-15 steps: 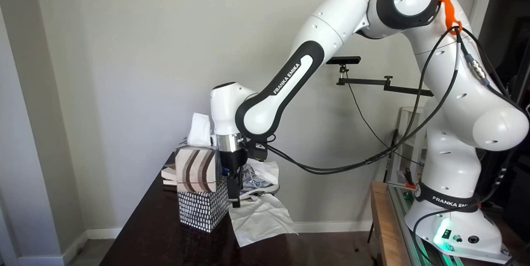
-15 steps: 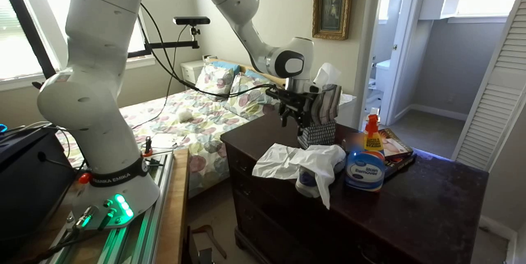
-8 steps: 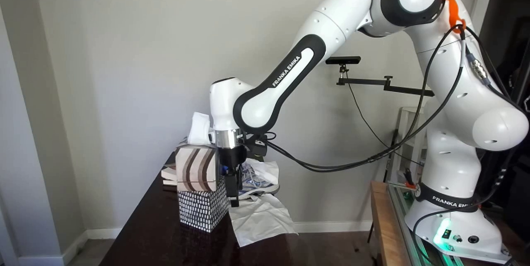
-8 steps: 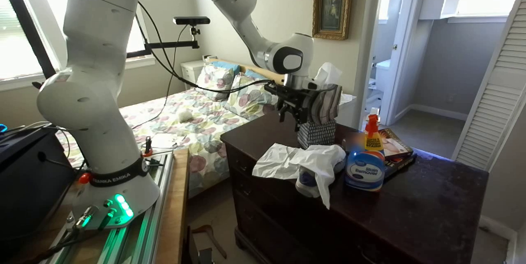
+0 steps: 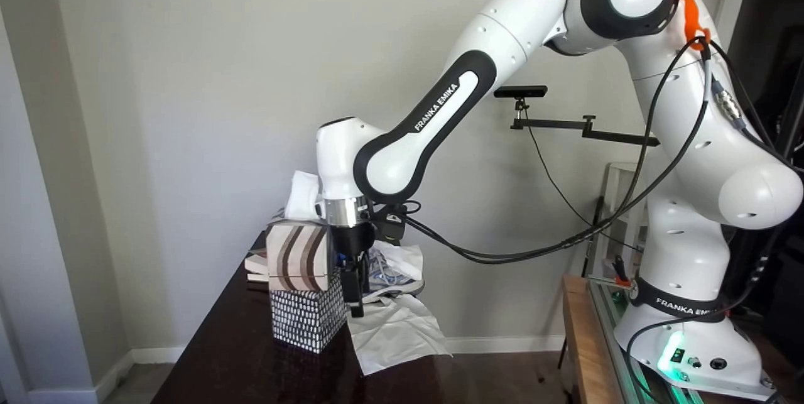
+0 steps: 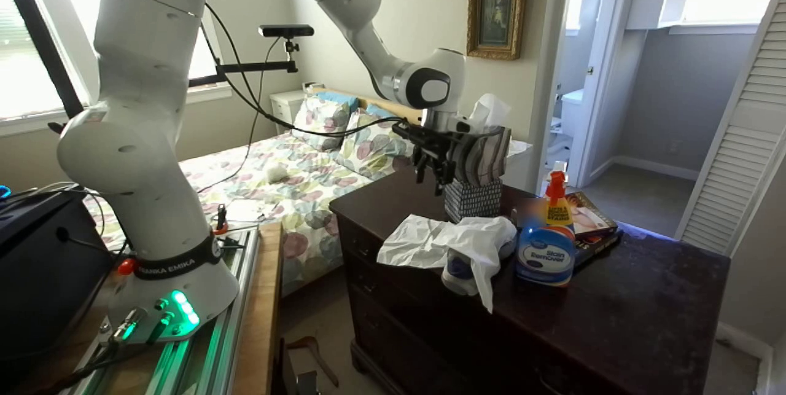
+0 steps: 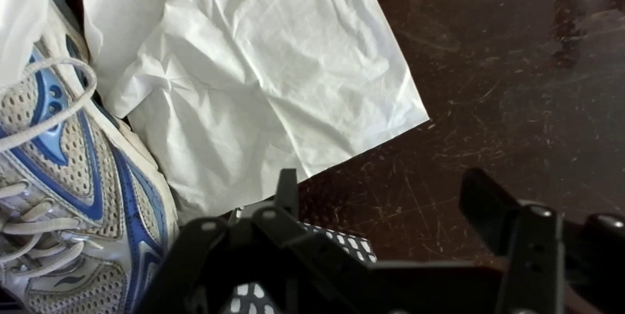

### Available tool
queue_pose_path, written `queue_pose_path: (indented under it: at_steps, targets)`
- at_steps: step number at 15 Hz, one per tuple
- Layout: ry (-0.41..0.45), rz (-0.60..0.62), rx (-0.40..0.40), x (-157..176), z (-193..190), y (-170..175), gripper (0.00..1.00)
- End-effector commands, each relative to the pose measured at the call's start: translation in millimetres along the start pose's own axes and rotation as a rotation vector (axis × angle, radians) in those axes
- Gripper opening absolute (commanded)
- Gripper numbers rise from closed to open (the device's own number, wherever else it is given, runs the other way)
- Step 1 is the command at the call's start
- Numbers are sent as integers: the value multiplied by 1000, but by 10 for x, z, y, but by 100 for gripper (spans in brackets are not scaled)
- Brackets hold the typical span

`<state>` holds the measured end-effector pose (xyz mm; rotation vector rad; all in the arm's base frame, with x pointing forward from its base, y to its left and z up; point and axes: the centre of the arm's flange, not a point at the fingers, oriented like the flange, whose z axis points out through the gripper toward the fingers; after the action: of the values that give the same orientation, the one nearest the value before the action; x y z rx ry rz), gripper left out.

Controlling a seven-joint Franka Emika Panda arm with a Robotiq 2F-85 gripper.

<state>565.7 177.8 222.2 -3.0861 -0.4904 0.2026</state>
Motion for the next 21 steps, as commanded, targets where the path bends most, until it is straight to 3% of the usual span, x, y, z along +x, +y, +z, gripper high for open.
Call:
queue_pose_path:
  at_steps: [1, 9, 15, 21]
  targets:
    - [-8, 12, -14, -28, -34, -79, 55]
    - [55, 1, -13, -55, -101, -141, 1]
    - [54, -99, 100, -112, -302, -261, 0]
    - [-118, -128, 129, -138, -119, -285, 0]
